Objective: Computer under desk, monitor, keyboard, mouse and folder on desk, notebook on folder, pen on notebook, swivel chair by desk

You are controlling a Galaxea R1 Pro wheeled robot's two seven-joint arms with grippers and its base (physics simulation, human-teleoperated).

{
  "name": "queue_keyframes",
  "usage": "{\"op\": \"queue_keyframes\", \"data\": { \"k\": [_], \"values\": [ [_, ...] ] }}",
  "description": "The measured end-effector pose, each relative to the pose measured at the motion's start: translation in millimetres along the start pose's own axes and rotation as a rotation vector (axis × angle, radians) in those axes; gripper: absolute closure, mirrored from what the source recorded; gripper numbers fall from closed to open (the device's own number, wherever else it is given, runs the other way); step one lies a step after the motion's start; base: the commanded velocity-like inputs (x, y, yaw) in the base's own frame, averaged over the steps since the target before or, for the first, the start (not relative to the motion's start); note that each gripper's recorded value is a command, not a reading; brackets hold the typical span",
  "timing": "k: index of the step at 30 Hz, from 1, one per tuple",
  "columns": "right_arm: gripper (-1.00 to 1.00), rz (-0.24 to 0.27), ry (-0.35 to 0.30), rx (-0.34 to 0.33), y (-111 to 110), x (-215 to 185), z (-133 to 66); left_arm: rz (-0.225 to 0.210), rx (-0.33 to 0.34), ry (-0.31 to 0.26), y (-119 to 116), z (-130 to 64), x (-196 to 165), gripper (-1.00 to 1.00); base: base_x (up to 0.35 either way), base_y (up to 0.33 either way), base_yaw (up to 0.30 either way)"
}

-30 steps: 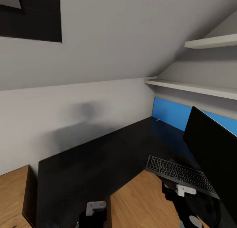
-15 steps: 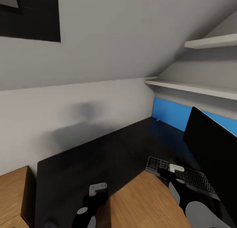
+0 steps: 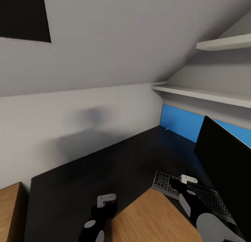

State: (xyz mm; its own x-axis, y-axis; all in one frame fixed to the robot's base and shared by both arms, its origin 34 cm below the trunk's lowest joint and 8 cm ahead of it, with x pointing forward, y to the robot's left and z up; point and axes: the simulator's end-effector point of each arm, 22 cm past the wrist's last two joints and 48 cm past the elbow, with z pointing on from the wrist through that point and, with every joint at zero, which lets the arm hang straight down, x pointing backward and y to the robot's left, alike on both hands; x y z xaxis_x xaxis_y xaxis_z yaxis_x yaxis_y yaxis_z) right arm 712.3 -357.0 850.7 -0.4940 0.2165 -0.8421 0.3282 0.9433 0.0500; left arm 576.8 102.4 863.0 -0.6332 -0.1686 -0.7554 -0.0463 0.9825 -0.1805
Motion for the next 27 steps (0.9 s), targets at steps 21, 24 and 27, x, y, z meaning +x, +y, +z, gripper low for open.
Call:
{"op": "queue_keyframes", "data": {
  "k": [21,24,27],
  "values": [
    [-1.00,-0.013,0.061,0.119,-37,18,5.6,-0.012,0.004,-0.024,0,3.7,-7,-1.00,0.074,-0.031,0.000],
    [-1.00,-0.014,0.070,0.127,-38,22,7.6,-0.015,0.004,-0.029,0,5.7,-8,-1.00,0.000,0.000,0.000],
    [-1.00,-0.015,0.074,0.131,-39,25,9.8,-0.016,0.004,-0.031,1,8.1,-7,-1.00,0.000,0.000,0.000]
  ]
}}
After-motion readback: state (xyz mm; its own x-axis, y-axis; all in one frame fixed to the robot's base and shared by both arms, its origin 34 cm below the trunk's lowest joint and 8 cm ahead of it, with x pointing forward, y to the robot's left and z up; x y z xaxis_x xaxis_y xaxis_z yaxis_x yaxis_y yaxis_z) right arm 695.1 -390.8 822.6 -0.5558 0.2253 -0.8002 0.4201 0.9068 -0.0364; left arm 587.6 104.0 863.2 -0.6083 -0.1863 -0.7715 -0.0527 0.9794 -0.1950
